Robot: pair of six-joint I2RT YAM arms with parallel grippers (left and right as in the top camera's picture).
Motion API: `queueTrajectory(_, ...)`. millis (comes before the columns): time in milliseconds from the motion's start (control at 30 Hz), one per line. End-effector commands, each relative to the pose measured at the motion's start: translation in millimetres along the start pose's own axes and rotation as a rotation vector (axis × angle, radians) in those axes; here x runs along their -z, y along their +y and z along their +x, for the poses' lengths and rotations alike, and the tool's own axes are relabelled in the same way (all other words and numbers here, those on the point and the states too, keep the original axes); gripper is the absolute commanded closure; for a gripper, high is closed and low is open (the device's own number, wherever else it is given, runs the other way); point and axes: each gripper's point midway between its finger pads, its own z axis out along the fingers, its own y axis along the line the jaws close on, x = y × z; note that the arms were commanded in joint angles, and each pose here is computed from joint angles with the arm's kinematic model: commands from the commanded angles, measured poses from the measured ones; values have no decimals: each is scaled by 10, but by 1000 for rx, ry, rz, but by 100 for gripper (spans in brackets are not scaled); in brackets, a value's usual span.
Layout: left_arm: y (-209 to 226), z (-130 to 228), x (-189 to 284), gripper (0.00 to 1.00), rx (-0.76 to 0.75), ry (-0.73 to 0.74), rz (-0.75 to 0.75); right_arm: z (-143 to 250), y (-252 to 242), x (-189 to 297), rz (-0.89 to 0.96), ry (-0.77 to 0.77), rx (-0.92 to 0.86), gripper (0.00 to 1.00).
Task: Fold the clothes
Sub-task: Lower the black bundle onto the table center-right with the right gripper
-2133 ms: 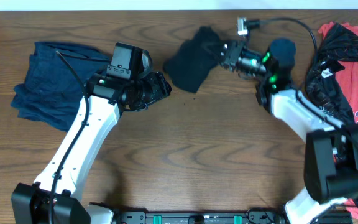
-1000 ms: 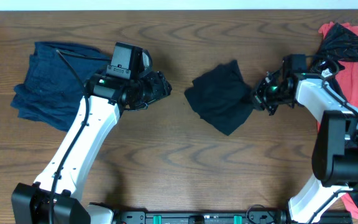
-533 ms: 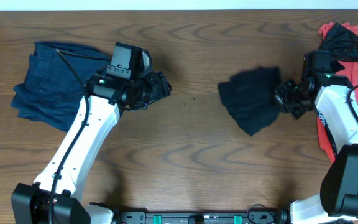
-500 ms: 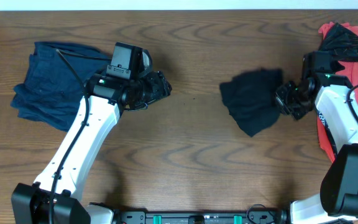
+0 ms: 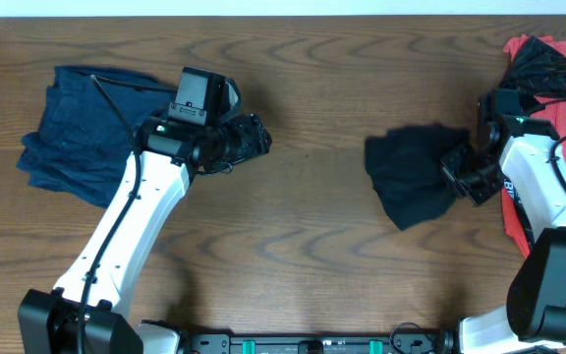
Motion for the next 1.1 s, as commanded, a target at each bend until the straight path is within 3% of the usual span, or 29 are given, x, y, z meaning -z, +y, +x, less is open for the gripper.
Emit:
queueTrajectory(0,-2,-18,-4,33,-31,-3,-4,-168,-269,50,112,-78,-51,95)
queueTrajectory(533,1,-12,-4,33,-30,-1,-5,-5,-625,105,253,-2,-21,87)
queueTrajectory(567,1,-12,-4,33,-30,-1,-5,5,-633,108,257,2,-20,72)
queueTrajectory(600,1,-12,-4,33,-30,-1,-5,14,-642,111,261,5,-21,33)
queueTrajectory(633,1,-12,-4,33,-30,-1,-5,24,-646,112,262,11,-21,1)
queueTrajectory(867,2,-13,-4,33,-30,-1,-6,89,-624,145,243,58,90,1)
queueTrajectory(1067,3,-12,-4,33,-41,-1,-6,-167,-420,555,147,-60,132,1)
